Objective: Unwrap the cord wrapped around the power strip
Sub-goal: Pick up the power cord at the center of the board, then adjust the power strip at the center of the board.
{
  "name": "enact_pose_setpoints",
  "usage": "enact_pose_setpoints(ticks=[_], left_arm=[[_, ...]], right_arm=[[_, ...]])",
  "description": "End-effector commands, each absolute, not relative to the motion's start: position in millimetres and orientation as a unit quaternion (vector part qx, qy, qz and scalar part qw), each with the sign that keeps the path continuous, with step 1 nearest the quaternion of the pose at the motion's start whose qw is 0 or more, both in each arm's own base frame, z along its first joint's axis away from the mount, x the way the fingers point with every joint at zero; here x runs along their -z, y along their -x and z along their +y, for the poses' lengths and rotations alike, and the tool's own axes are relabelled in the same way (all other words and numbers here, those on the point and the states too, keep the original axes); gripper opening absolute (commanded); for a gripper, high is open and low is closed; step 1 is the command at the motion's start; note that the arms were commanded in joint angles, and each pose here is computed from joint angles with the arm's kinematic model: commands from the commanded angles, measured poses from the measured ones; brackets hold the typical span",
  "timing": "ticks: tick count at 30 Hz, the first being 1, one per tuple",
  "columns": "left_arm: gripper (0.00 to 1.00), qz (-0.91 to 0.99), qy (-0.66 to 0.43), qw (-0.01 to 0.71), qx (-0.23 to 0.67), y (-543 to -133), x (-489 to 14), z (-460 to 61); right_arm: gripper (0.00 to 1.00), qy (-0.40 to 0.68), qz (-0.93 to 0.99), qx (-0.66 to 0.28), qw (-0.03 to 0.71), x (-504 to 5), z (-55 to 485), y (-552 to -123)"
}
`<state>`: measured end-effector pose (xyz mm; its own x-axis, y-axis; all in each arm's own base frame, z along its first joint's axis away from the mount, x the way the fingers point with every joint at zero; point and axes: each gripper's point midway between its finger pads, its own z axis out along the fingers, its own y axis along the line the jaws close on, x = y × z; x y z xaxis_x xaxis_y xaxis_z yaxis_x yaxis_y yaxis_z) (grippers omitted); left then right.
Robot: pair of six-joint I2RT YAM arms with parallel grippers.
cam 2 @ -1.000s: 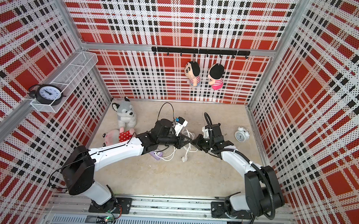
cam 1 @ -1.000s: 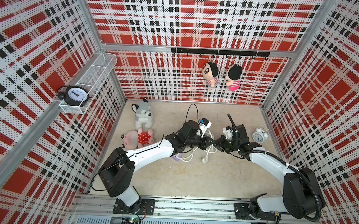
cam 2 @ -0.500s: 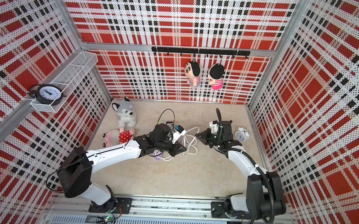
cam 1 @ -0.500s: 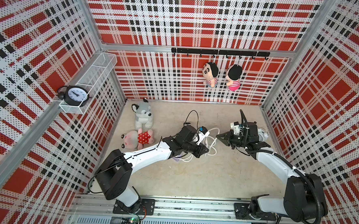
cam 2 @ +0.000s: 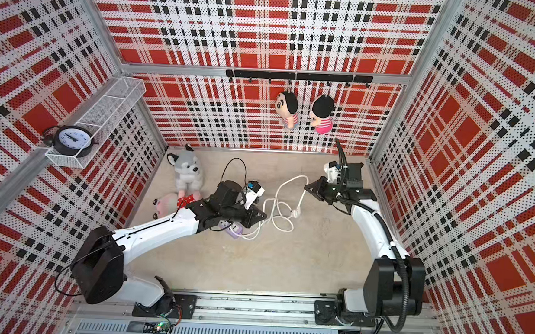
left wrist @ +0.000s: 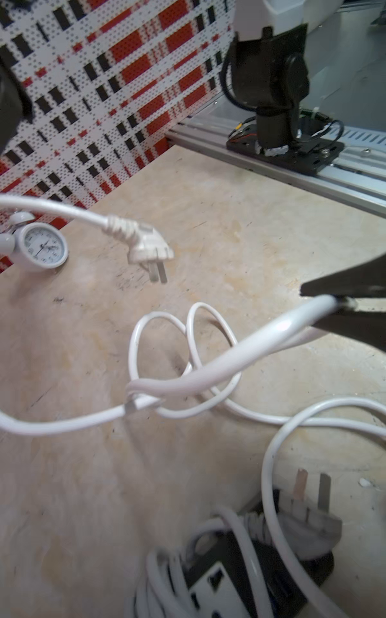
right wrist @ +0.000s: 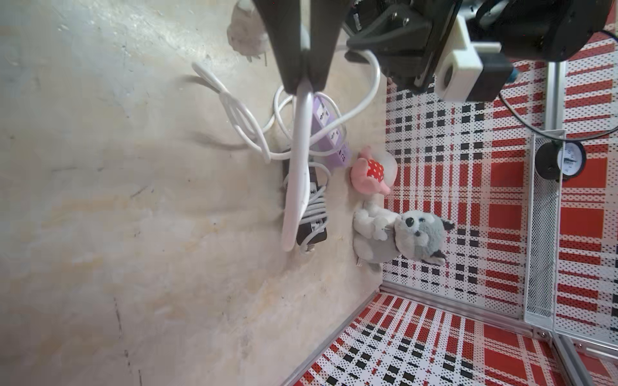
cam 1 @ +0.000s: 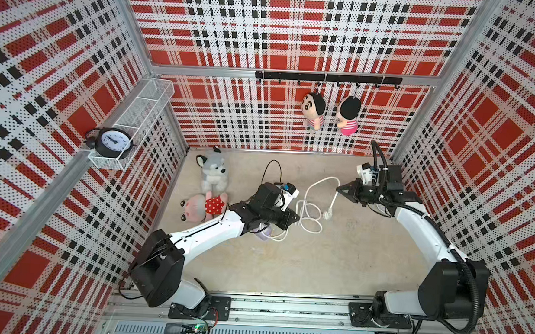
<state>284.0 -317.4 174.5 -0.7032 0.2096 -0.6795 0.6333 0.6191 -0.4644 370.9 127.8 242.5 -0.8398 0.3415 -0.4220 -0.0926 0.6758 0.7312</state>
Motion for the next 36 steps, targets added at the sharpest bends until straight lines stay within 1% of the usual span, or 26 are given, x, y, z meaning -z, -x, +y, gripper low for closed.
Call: enact_pose_setpoints(ticks=[1, 2, 3, 4, 5, 6, 7, 10, 13, 14, 15, 17, 19, 21, 22, 23, 25, 27, 29, 30, 33, 36], left_arm=[[0.19, 0.834, -0.216, 0.34, 0.378, -303.0, -195.5, -323.6], [0.45, 0.83, -0.22, 0.345, 0.38, -304.1, -199.0, -325.6], [0.59, 0.829, -0.222, 0.347, 0.378, -304.6, -199.9, -325.7], [0.64, 0.83, -0.224, 0.348, 0.374, -304.3, -199.8, -324.5], [0.75, 0.833, -0.224, 0.348, 0.367, -304.2, -198.2, -321.9], [0.89, 0.835, -0.228, 0.348, 0.36, -302.7, -197.9, -318.9], [0.99, 0.836, -0.232, 0.348, 0.355, -300.4, -198.5, -316.3], [0.98, 0.842, -0.235, 0.357, 0.329, -293.5, -203.6, -299.7], [0.99, 0.858, -0.211, 0.367, 0.29, -294.1, -204.0, -268.8], [0.95, 0.867, -0.193, 0.369, 0.274, -297.6, -202.0, -253.3], [0.89, 0.878, -0.173, 0.368, 0.253, -301.3, -196.7, -237.3], [0.73, 0.899, -0.131, 0.365, 0.202, -311.0, -182.2, -204.6], [0.63, 0.915, -0.093, 0.356, 0.167, -318.4, -165.4, -179.0], [0.57, 0.925, -0.062, 0.345, 0.148, -324.5, -149.1, -163.0], [0.53, 0.929, -0.045, 0.34, 0.138, -328.0, -138.7, -155.8], [0.52, 0.933, -0.029, 0.335, 0.126, -332.0, -128.9, -149.4], [0.46, 0.941, -0.003, 0.323, 0.097, -337.2, -111.6, -136.3], [0.42, 0.944, 0.008, 0.321, 0.076, -341.3, -103.6, -128.2], [0.38, 0.942, 0.046, 0.327, 0.066, -349.0, -100.6, -120.7], [0.38, 0.94, 0.056, 0.329, 0.065, -353.0, -100.8, -119.5], [0.52, 0.939, 0.061, 0.331, 0.073, -363.1, -99.7, -128.2], [0.71, 0.947, 0.037, 0.316, 0.04, -365.3, -87.0, -136.8]], right_arm=[[0.0, -0.035, 0.9, -0.296, 0.319, -265.7, 100.0, -361.0], [0.0, -0.04, 0.899, -0.283, 0.333, -275.3, 93.7, -363.3], [0.0, -0.045, 0.898, -0.275, 0.342, -281.5, 88.3, -365.0], [0.0, -0.05, 0.897, -0.27, 0.347, -286.0, 84.6, -366.2], [0.0, -0.053, 0.897, -0.264, 0.351, -288.9, 81.2, -366.5], [0.0, -0.056, 0.898, -0.255, 0.354, -291.1, 77.9, -365.8], [0.0, -0.057, 0.898, -0.248, 0.358, -293.8, 75.2, -365.1], [0.0, -0.066, 0.897, -0.225, 0.375, -306.4, 61.6, -359.4], [0.0, -0.077, 0.897, -0.197, 0.387, -319.2, 47.2, -349.7], [0.0, -0.08, 0.899, -0.188, 0.389, -321.4, 43.3, -345.4], [0.0, -0.083, 0.9, -0.177, 0.388, -322.0, 38.9, -341.1], [0.0, -0.098, 0.904, -0.149, 0.388, -322.0, 25.5, -333.9], [0.0, -0.117, 0.905, -0.123, 0.391, -323.3, 8.6, -328.8], [0.0, -0.123, 0.906, -0.116, 0.388, -323.1, 2.7, -324.7], [0.0, -0.12, 0.906, -0.118, 0.388, -323.6, 3.2, -323.0], [0.0, -0.116, 0.907, -0.122, 0.385, -321.6, 5.2, -321.7], [0.0, -0.114, 0.91, -0.122, 0.38, -316.6, 5.9, -318.7], [0.0, -0.114, 0.911, -0.118, 0.377, -311.6, 5.1, -315.7], [0.0, -0.113, 0.912, -0.118, 0.375, -307.1, 5.4, -314.5], [0.0, -0.113, 0.913, -0.12, 0.373, -305.2, 6.0, -314.4], [0.0, -0.111, 0.915, -0.119, 0.37, -301.7, 6.3, -313.5], [0.0, -0.108, 0.916, -0.11, 0.37, -301.1, 3.4, -312.4]])
